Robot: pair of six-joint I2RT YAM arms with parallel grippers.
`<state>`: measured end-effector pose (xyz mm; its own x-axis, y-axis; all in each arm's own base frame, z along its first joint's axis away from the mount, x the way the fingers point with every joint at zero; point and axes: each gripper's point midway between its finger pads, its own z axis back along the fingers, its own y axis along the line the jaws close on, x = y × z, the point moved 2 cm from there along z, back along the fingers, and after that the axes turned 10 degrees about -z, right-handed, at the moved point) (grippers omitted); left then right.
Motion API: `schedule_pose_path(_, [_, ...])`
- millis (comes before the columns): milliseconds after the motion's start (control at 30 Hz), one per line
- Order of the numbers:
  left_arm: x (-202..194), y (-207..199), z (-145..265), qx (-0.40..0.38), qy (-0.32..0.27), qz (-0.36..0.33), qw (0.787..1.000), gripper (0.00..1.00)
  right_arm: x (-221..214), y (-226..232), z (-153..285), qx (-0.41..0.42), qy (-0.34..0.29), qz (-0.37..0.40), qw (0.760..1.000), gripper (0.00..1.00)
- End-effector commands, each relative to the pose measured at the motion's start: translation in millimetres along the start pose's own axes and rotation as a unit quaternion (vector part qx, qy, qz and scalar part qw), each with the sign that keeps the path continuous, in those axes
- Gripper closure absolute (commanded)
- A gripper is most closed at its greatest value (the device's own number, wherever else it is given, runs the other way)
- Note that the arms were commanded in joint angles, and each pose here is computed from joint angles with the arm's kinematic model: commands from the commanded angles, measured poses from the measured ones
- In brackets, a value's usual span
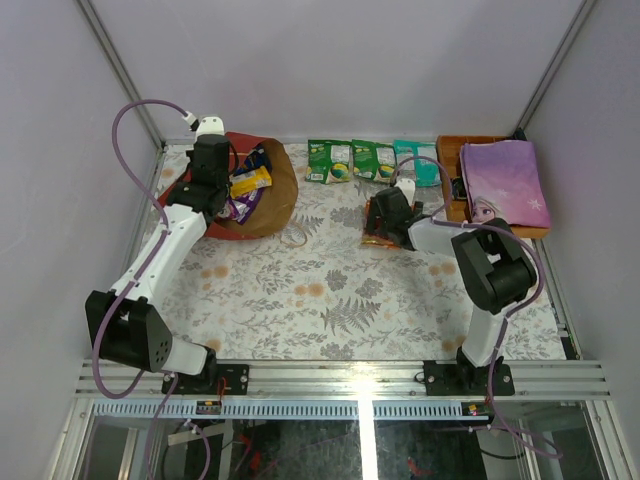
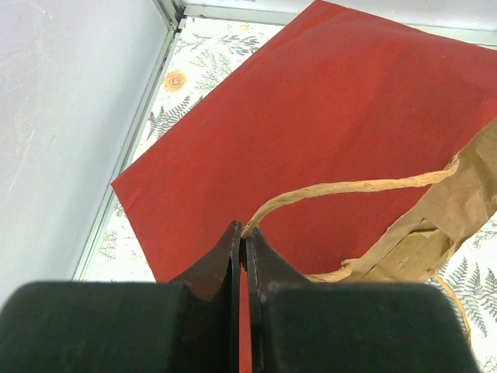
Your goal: Take the snacks out of the paper bag
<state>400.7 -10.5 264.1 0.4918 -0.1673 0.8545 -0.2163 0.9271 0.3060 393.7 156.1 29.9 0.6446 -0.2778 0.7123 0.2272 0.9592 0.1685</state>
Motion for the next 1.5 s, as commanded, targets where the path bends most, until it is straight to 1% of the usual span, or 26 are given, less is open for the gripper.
schedule_pose_path(0, [11.2,-1.1,-2.3,0.002,-0.019,0.006,1.000,1.00,-1.9,-36.9,-14.0,-0.037,0.060,0.024,0.997,0.02])
schedule_pose_path(100, [11.5,-3.2,-5.9,0.001,-0.017,0.002,1.000,1.00,15.9,-46.9,-19.1,-0.045,0.059,0.037,0.997,0.01])
schedule_pose_path(167, [11.5,-4.9,-8.0,-0.001,-0.015,0.000,1.000,1.00,22.0,-52.6,-22.6,-0.055,0.071,0.054,0.995,0.01])
schedule_pose_path(267, [10.2,-4.9,-11.6,0.004,-0.011,-0.006,1.000,1.00,19.8,-52.9,-29.8,-0.025,0.122,0.056,0.991,0.00])
schedule_pose_path(367, [9.2,-4.7,-14.0,0.011,-0.007,-0.010,1.000,1.00,19.5,-59.6,-32.5,-0.028,0.155,0.069,0.985,0.00])
schedule_pose_path(500, [6.3,-6.1,-16.5,0.010,0.001,-0.012,1.000,1.00,34.6,-74.7,-29.3,-0.070,0.154,0.109,0.979,0.00])
schedule_pose_path(667, [9.7,-3.9,-10.3,0.007,-0.007,-0.006,1.000,1.00,58.2,-91.2,-29.2,-0.112,0.149,0.166,0.968,0.00])
schedule_pose_path(733, [13.0,-3.3,-6.4,0.003,-0.014,-0.002,1.000,1.00,61.9,-100.9,-28.8,-0.127,0.147,0.170,0.966,0.00])
schedule_pose_path(867, [16.6,-5.6,-2.4,-0.009,-0.023,0.003,1.000,1.00,66.2,-108.6,-27.1,-0.119,0.132,0.160,0.971,0.01])
schedule_pose_path(1033, [16.3,-6.0,-2.9,-0.006,-0.022,0.001,1.000,1.00,93.1,-98.2,-15.3,-0.092,0.097,0.161,0.978,0.00])
schedule_pose_path(1100, [16.7,-5.7,-2.9,-0.006,-0.021,0.000,1.000,1.00,108.5,-86.8,0.0,-0.063,0.069,0.141,0.986,0.00])
schedule_pose_path(1200, [16.4,-5.9,-2.2,-0.005,-0.022,0.001,1.000,1.00,128.0,-71.4,30.0,-0.022,0.023,0.085,0.996,0.00])
schedule_pose_path(1267, [15.1,-6.5,-2.8,-0.005,-0.020,-0.001,1.000,1.00,131.1,-61.6,46.0,0.010,0.008,0.044,0.999,0.03])
schedule_pose_path(1333, [15.2,-6.0,-2.4,-0.004,-0.020,-0.001,1.000,1.00,126.6,-58.1,56.3,0.029,0.003,0.020,0.999,0.08])
schedule_pose_path(1400, [15.6,-6.5,-1.9,-0.005,-0.021,-0.001,1.000,1.00,114.8,-61.2,57.0,0.029,0.010,0.006,1.000,0.12])
schedule_pose_path(1467, [15.5,-7.6,-1.1,-0.008,-0.022,0.000,1.000,1.00,99.6,-69.4,50.4,0.010,0.024,-0.001,1.000,0.16])
